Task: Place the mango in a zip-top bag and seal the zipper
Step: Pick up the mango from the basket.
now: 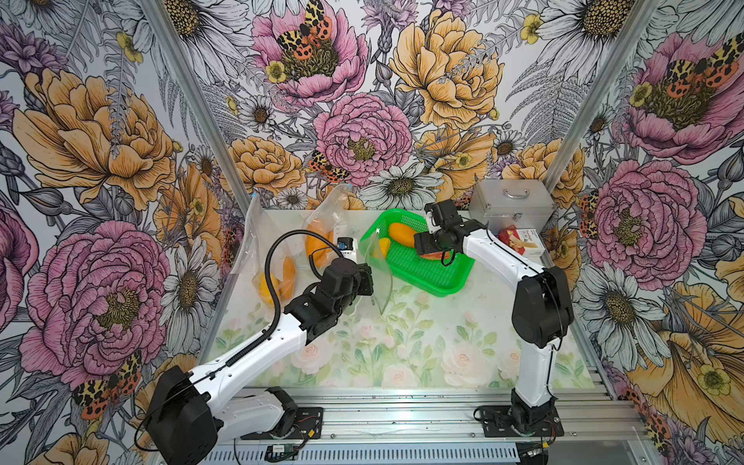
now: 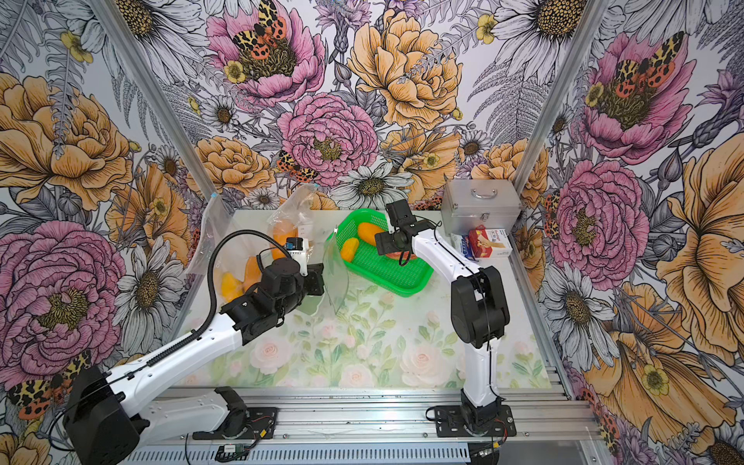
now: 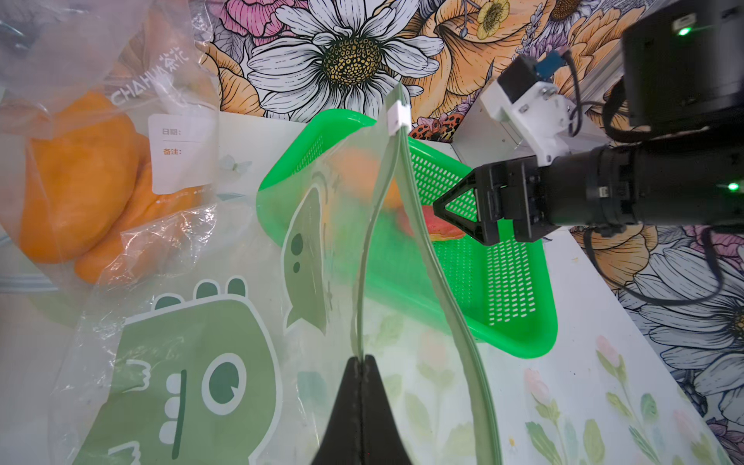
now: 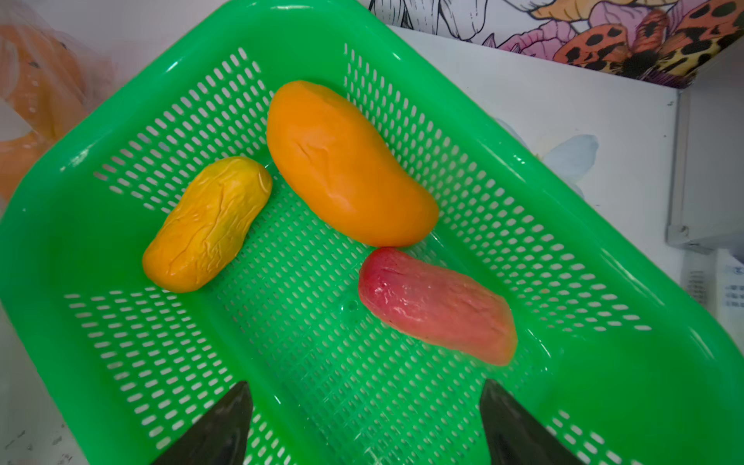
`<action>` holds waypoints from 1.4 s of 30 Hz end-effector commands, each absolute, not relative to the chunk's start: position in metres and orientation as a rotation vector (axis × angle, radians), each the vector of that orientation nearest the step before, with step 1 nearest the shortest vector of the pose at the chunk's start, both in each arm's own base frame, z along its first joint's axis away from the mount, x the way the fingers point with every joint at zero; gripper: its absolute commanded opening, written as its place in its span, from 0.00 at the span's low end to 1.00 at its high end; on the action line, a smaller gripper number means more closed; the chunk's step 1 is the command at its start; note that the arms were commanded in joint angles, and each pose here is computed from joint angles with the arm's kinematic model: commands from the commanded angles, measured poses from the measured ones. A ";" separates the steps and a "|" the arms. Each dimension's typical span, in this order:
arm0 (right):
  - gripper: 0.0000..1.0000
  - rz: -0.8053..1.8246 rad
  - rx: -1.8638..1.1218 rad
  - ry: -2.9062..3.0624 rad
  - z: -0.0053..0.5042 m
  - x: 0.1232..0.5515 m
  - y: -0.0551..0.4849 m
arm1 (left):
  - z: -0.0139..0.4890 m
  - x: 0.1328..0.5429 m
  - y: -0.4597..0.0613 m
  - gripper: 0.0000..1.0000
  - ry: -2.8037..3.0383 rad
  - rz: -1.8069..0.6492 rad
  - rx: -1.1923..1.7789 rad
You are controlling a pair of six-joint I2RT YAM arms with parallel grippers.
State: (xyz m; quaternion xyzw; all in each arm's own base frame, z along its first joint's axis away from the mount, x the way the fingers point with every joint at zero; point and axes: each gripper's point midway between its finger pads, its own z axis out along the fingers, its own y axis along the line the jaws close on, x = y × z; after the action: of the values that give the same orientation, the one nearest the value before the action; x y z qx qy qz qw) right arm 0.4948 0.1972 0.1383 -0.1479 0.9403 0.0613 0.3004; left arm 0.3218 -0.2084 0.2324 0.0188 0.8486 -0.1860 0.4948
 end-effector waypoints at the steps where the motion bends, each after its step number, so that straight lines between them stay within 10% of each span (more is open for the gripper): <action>1: 0.96 0.046 -0.529 2.468 0.136 0.512 0.191 | 0.249 0.327 -0.215 0.00 2.019 -0.512 0.037; 29: 0.97 -0.253 -0.737 2.664 0.039 0.524 0.147 | 0.244 0.329 -0.219 0.00 2.033 -0.537 0.025; 36: 0.74 -0.235 -0.718 2.646 0.043 0.533 0.151 | 0.245 0.328 -0.218 0.00 2.028 -0.541 0.018; 42: 0.29 -0.174 -0.694 2.604 0.076 0.527 0.155 | 0.244 0.328 -0.219 0.00 2.032 -0.545 0.020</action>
State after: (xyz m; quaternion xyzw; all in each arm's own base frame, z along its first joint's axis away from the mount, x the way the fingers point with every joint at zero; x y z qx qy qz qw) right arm 0.5297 0.1526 0.0442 -0.2604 0.9423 -0.0781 0.1955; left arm 0.3236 -0.2160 0.2275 0.0159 0.8526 -0.2041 0.4808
